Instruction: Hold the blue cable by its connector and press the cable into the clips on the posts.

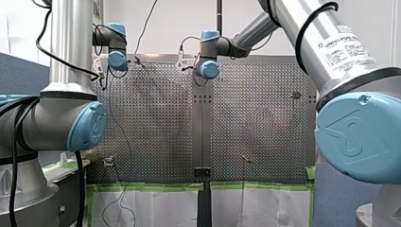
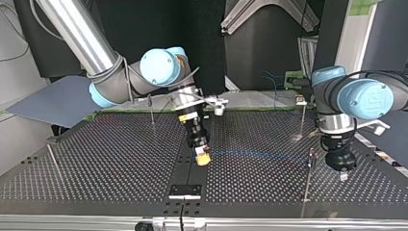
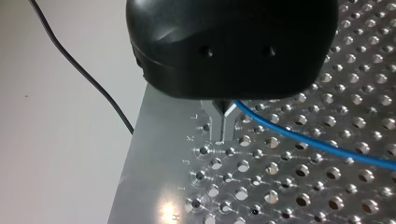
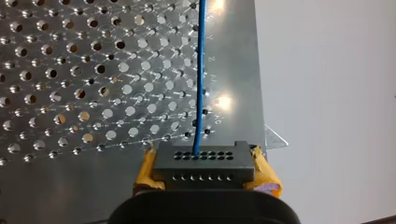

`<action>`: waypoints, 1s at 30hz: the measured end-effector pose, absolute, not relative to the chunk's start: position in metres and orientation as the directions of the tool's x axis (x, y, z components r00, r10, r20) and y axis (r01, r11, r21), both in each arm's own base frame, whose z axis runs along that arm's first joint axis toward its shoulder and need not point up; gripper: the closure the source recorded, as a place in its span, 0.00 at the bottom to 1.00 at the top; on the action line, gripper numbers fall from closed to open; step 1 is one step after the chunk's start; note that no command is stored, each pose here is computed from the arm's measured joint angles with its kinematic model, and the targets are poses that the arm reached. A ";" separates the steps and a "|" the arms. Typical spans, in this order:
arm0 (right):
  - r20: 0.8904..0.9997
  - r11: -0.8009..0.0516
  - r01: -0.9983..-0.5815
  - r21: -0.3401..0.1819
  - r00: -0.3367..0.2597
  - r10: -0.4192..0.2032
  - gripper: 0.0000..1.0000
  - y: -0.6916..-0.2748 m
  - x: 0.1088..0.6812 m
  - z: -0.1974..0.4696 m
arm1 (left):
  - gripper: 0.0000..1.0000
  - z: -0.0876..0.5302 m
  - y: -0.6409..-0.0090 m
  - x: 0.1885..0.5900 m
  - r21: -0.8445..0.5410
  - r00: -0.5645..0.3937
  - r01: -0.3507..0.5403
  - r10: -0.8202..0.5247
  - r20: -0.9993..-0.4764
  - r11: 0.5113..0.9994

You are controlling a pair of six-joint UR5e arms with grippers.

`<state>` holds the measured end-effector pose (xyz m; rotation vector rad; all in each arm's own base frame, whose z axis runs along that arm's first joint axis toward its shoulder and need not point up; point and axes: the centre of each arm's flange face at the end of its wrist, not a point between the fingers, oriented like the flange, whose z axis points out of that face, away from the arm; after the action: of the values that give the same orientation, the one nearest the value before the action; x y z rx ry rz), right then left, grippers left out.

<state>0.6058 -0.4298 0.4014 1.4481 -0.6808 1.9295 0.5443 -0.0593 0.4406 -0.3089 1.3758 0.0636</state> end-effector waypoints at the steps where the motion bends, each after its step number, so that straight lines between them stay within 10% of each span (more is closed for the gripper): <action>1: 0.964 -0.674 -0.738 -0.034 -0.202 0.172 1.00 -0.432 0.607 0.400 | 1.00 0.441 -0.059 0.545 -0.180 0.201 -0.221 -0.136 -0.970 0.959; 30: 0.953 -0.661 -0.749 -0.052 -0.234 0.191 1.00 -0.481 0.600 0.414 | 1.00 0.435 -0.050 0.580 -0.213 0.213 -0.183 -0.173 -0.962 0.960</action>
<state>0.6005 -0.4811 0.4138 1.3983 -0.6908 1.9487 0.5797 -0.0499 0.4348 -0.3078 1.3627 0.0072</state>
